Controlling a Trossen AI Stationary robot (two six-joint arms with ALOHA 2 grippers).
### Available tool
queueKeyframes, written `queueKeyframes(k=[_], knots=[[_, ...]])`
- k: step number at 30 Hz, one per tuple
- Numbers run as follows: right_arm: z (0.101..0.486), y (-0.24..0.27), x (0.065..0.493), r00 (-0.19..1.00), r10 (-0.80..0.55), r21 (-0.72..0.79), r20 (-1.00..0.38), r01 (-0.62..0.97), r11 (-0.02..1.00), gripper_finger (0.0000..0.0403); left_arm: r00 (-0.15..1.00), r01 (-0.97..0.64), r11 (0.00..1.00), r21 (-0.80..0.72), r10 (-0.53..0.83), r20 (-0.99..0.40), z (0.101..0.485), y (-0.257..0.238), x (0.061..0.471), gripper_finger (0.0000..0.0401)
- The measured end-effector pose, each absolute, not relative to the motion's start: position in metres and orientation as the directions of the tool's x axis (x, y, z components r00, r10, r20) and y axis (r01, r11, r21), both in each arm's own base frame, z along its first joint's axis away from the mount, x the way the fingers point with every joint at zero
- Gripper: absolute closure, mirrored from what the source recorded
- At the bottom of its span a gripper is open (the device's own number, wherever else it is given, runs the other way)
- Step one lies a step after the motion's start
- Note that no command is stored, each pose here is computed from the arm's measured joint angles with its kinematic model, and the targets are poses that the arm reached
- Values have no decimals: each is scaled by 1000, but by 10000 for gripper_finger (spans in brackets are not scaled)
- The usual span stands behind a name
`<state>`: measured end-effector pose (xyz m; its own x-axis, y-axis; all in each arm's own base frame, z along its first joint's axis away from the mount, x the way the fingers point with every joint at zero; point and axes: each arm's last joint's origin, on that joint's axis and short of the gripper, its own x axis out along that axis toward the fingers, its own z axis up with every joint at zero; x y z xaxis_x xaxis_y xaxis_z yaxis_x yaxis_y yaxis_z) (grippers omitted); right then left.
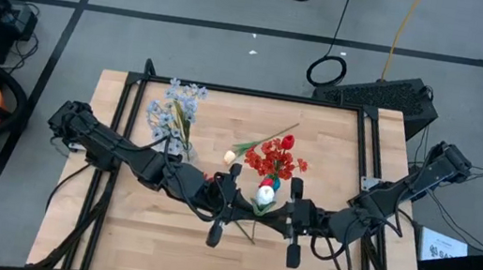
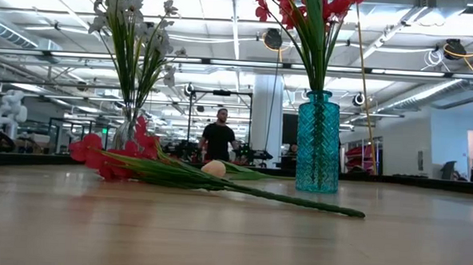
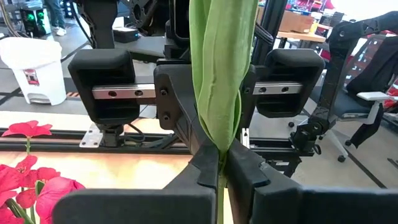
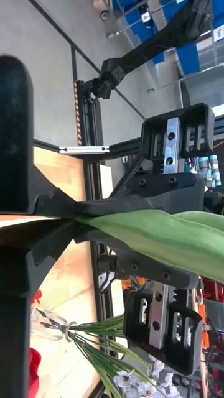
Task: Sort flowers into vase by color
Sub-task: Put the white tulip into the transparent vase
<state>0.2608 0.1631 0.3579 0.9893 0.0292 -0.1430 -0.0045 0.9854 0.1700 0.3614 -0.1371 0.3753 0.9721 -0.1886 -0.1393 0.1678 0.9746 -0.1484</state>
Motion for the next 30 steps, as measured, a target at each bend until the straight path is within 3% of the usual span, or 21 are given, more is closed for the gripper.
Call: queueKeyframes(k=[4, 15, 24, 30], knots=[[358, 163, 261, 989, 29, 201, -143, 1, 980, 387, 972, 167, 975, -148, -187, -140, 375, -137, 361, 389], [361, 156, 252, 984, 14, 226, -179, 28, 974, 280, 973, 68, 992, -105, -90, -213, 391, -124, 336, 389], [343, 144, 216, 880, -11, 390, -475, 221, 894, 283, 971, -36, 999, -41, 26, -237, 385, -114, 298, 389], [336, 151, 208, 848, 0, 409, -530, 255, 876, 300, 955, -150, 988, -29, 138, -261, 361, -94, 269, 390]])
